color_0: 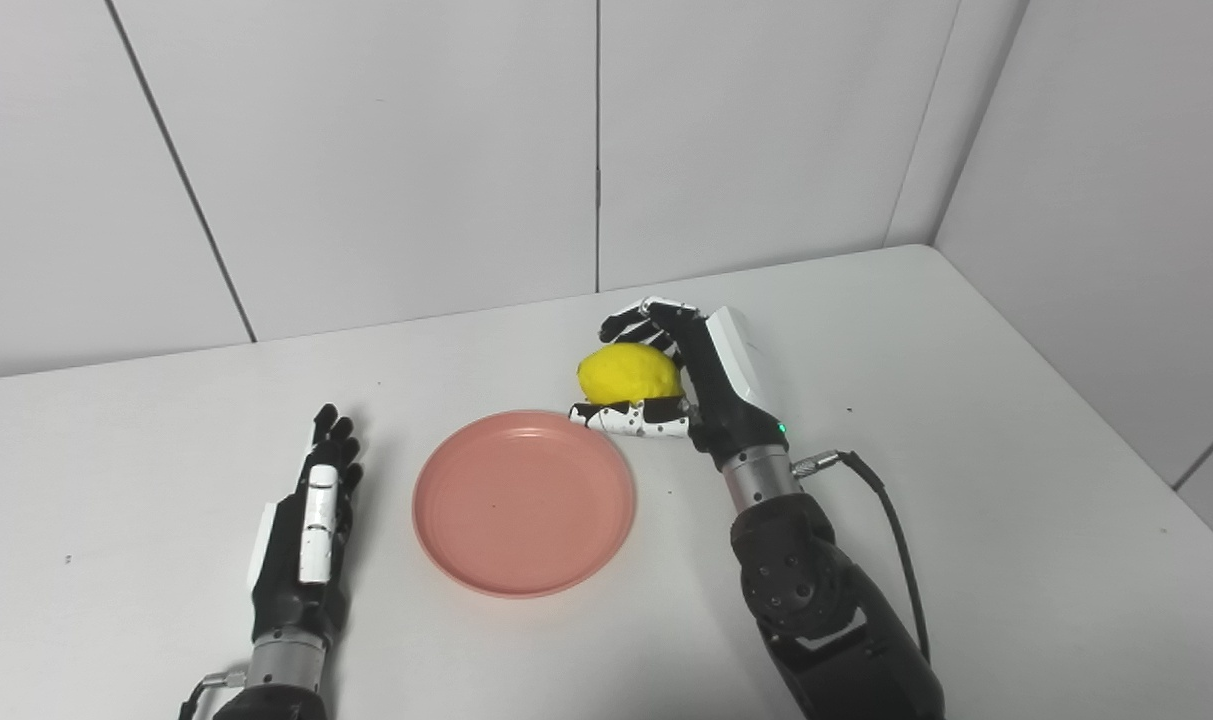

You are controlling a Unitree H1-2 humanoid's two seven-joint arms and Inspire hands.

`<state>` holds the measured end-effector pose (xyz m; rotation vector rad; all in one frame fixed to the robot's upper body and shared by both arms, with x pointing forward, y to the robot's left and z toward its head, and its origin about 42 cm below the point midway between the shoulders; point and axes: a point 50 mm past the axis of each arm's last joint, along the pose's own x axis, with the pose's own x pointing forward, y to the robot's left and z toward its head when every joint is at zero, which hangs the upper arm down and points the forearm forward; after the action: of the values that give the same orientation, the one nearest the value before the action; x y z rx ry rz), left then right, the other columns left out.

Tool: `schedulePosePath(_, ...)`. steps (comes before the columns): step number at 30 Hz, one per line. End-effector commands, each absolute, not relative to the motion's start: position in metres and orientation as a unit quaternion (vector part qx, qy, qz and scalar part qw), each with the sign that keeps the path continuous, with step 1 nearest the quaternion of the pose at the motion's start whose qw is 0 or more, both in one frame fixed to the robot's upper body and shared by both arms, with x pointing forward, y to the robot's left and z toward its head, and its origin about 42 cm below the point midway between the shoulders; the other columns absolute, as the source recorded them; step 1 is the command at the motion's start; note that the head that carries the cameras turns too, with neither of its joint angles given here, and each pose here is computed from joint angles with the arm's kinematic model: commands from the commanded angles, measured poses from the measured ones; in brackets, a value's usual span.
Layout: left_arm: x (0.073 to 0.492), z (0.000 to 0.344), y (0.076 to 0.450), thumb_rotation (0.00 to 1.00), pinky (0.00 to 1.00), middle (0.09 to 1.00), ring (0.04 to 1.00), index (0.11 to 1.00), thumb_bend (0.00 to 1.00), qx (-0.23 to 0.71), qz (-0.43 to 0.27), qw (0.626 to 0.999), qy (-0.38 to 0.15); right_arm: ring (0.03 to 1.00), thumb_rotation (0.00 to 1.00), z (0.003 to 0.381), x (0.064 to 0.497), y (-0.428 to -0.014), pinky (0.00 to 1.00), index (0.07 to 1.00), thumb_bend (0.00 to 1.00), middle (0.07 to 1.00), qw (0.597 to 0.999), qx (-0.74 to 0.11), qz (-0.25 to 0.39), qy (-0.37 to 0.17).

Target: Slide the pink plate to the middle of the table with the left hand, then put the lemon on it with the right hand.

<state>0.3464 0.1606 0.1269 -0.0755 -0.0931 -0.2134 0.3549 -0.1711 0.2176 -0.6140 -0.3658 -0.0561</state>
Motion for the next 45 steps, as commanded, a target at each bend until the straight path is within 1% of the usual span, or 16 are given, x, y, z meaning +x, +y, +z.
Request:
schedulePosePath(1, 0.346, 0.136, 0.149, 1.00, 1.00, 1.000, 1.000, 1.000, 0.55, -0.047, -0.113, 0.990, -0.069, 0.206, 0.00, 0.232, 0.358, -0.159, 0.11, 0.488, 0.52, 0.471, 0.928, -0.293, -0.008, -0.230)
schedulePosePath(2, 0.346, 0.136, 0.148, 1.00, 1.00, 1.000, 1.000, 1.000, 0.54, -0.051, -0.112, 0.990, -0.068, 0.243, 0.00, 0.230, 0.359, -0.156, 0.15, 0.503, 0.52, 0.446, 0.927, -0.294, -0.001, -0.232)
schedulePosePath(5, 0.346, 0.136, 0.145, 1.00, 1.00, 1.000, 1.000, 1.000, 0.53, -0.058, -0.112, 0.990, -0.068, 0.287, 0.00, 0.226, 0.359, -0.147, 0.21, 0.516, 0.52, 0.425, 0.926, -0.299, 0.022, -0.230)
schedulePosePath(7, 0.345, 0.136, 0.142, 1.00, 1.00, 1.000, 1.000, 1.000, 0.51, -0.061, -0.110, 0.990, -0.068, 0.272, 0.00, 0.225, 0.360, -0.141, 0.19, 0.515, 0.52, 0.419, 0.924, -0.304, 0.030, -0.231)
schedulePosePath(9, 0.345, 0.137, 0.140, 1.00, 1.00, 1.000, 1.000, 1.000, 0.49, -0.066, -0.107, 0.990, -0.068, 0.227, 0.00, 0.223, 0.362, -0.137, 0.15, 0.493, 0.52, 0.459, 0.922, -0.308, 0.038, -0.231)
schedulePosePath(11, 0.344, 0.136, 0.138, 1.00, 1.00, 1.000, 1.000, 1.000, 0.48, -0.064, -0.105, 0.990, -0.068, 0.217, 0.00, 0.222, 0.363, -0.133, 0.14, 0.489, 0.52, 0.468, 0.923, -0.307, 0.048, -0.228)
schedulePosePath(12, 0.344, 0.136, 0.137, 1.00, 1.00, 1.000, 1.000, 1.000, 0.48, -0.061, -0.104, 0.990, -0.067, 0.229, 0.00, 0.221, 0.363, -0.131, 0.14, 0.503, 0.52, 0.441, 0.922, -0.308, 0.052, -0.228)
schedulePosePath(15, 0.344, 0.135, 0.135, 1.00, 1.00, 1.000, 1.000, 1.000, 0.48, -0.057, -0.100, 0.991, -0.069, 0.211, 0.00, 0.220, 0.365, -0.126, 0.13, 0.488, 0.52, 0.473, 0.920, -0.310, 0.062, -0.230)
schedulePosePath(22, 0.343, 0.135, 0.130, 1.00, 1.00, 1.000, 1.000, 1.000, 0.47, -0.040, -0.094, 0.992, -0.070, 0.276, 0.00, 0.210, 0.371, -0.117, 0.18, 0.517, 0.52, 0.437, 0.916, -0.320, 0.086, -0.224)
schedulePosePath(24, 0.343, 0.134, 0.129, 1.00, 1.00, 1.000, 1.000, 1.000, 0.47, -0.038, -0.093, 0.992, -0.070, 0.264, 0.00, 0.206, 0.373, -0.115, 0.18, 0.490, 0.52, 0.474, 0.915, -0.324, 0.091, -0.220)
schedulePosePath(26, 0.343, 0.133, 0.127, 1.00, 1.00, 1.000, 1.000, 1.000, 0.48, -0.040, -0.093, 0.993, -0.068, 0.263, 0.00, 0.202, 0.375, -0.114, 0.18, 0.488, 0.52, 0.478, 0.915, -0.324, 0.097, -0.219)
schedulePosePath(29, 0.343, 0.133, 0.125, 1.00, 1.00, 1.000, 1.000, 1.000, 0.48, -0.037, -0.093, 0.993, -0.069, 0.297, 0.00, 0.196, 0.378, -0.114, 0.22, 0.515, 0.52, 0.447, 0.917, -0.323, 0.103, -0.212)
schedulePosePath(32, 0.343, 0.133, 0.123, 1.00, 1.00, 1.000, 1.000, 1.000, 0.48, -0.030, -0.092, 0.993, -0.070, 0.231, 0.00, 0.189, 0.380, -0.113, 0.16, 0.490, 0.52, 0.472, 0.917, -0.327, 0.110, -0.200)
schedulePosePath(34, 0.343, 0.133, 0.122, 1.00, 1.00, 1.000, 1.000, 1.000, 0.48, -0.028, -0.091, 0.993, -0.071, 0.219, 0.00, 0.185, 0.381, -0.113, 0.15, 0.488, 0.52, 0.473, 0.916, -0.332, 0.113, -0.195)
schedulePosePath(41, 0.343, 0.133, 0.119, 1.00, 1.00, 1.000, 1.000, 1.000, 0.47, -0.028, -0.095, 0.992, -0.074, 0.225, 0.00, 0.173, 0.384, -0.116, 0.15, 0.488, 0.52, 0.475, 0.900, -0.379, 0.113, -0.185)
schedulePosePath(45, 0.342, 0.134, 0.119, 1.00, 1.00, 1.000, 1.000, 1.000, 0.48, -0.030, -0.095, 0.992, -0.076, 0.231, 0.00, 0.171, 0.384, -0.117, 0.15, 0.490, 0.52, 0.474, 0.896, -0.387, 0.112, -0.187)
